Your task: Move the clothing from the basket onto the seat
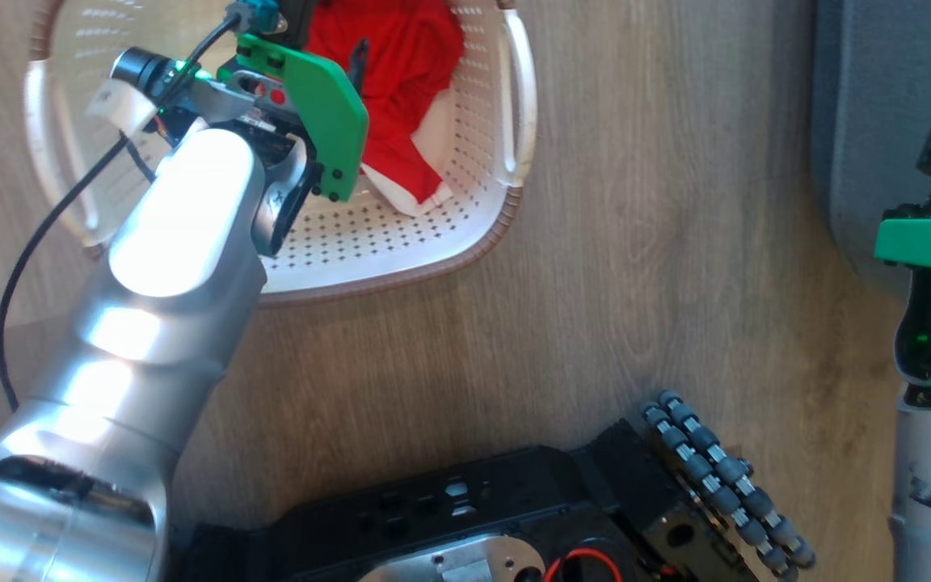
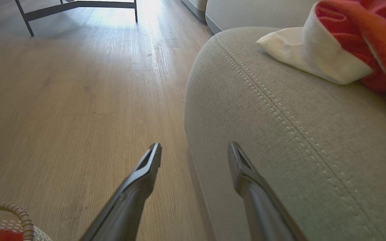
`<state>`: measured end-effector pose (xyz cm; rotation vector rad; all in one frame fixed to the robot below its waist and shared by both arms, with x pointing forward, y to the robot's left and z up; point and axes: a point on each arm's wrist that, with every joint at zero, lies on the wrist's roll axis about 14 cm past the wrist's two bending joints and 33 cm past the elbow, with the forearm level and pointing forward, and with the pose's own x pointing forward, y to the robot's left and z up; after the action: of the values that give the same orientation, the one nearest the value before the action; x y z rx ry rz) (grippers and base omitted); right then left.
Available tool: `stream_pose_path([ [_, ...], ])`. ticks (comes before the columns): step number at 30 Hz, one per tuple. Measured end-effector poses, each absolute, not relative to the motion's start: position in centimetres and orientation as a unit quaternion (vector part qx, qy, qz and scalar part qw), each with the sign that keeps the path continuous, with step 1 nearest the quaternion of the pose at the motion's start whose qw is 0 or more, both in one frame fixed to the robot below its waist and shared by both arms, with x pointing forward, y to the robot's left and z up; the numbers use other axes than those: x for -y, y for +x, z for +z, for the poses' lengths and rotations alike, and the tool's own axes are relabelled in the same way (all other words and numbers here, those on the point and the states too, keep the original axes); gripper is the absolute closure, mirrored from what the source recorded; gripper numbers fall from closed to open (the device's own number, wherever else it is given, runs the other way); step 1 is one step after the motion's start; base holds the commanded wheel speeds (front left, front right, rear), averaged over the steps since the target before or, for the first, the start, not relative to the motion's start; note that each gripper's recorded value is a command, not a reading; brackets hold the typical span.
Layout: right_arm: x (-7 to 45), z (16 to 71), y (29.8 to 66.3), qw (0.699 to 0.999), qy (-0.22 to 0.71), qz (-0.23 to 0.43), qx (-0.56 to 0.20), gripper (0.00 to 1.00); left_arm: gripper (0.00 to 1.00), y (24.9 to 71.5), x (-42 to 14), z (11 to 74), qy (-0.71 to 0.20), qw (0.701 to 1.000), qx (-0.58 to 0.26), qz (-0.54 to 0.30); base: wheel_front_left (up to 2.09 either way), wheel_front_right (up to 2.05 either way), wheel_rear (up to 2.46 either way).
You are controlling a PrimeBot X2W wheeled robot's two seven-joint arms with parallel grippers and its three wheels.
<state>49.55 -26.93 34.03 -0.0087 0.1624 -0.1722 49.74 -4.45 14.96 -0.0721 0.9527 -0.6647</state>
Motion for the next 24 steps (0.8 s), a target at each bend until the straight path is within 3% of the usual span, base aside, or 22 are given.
stream_pose_path([
  [24, 30.2, 35.2, 46.6, 0.987, -0.018, -0.132, -0.092, 0.0, 0.0, 49.8, 4.8, 9.5, 0.001, 0.809, -0.507, -0.298, 0.0, 0.0, 0.0],
])
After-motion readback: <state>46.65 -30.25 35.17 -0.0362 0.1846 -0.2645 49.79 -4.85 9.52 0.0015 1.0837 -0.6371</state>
